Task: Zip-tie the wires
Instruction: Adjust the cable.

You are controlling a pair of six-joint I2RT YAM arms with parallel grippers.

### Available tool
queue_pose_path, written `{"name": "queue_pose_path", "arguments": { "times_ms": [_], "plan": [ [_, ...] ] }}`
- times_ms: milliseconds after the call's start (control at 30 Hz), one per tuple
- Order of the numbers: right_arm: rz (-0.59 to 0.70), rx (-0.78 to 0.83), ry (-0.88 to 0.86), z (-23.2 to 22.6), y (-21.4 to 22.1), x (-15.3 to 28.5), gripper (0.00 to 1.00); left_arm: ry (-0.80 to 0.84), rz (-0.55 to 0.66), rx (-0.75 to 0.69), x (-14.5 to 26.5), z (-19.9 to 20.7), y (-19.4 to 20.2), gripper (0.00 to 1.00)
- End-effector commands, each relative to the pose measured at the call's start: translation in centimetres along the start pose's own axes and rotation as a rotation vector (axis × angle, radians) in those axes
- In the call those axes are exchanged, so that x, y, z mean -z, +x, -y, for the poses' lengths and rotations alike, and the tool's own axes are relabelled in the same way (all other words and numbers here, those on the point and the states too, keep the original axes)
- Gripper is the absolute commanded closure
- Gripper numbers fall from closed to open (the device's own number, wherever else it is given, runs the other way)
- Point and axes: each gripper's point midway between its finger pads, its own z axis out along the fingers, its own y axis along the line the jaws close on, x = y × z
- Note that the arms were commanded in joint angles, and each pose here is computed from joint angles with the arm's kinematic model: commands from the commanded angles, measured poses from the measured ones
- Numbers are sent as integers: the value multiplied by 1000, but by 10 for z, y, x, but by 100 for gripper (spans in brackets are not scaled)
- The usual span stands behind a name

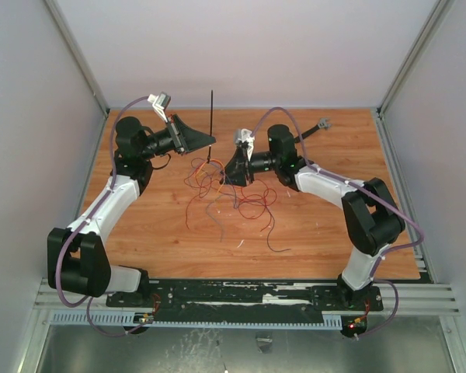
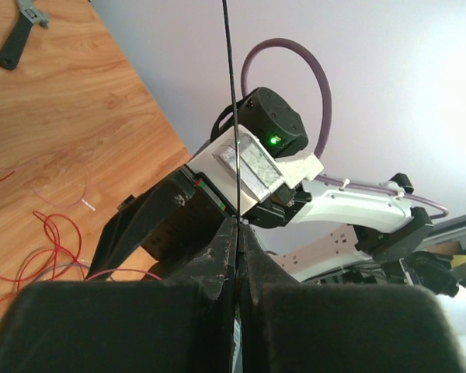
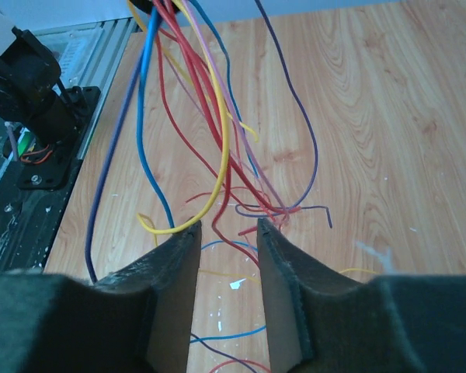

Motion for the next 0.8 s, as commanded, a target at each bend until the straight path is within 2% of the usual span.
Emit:
{"name": "queue_pose_path", "arguments": {
  "times_ms": [0, 100, 233, 433, 767],
  "plan": [
    [41, 24, -31, -4, -18, -7, 69, 44, 15, -64, 3, 21, -8, 100],
    [35, 28, -21, -5, -20, -5, 86, 40, 17, -67, 4, 21, -8, 100],
    [-12, 11, 16, -6, -11, 6, 96, 32, 22, -82, 4, 23, -11, 100],
    [-81, -25, 130, -3, 3, 38, 100, 31, 17, -84, 5, 22, -9, 100],
    [-51, -21, 357, 10, -31, 76, 100, 24, 4, -60, 9, 10, 7, 100]
  ]
}}
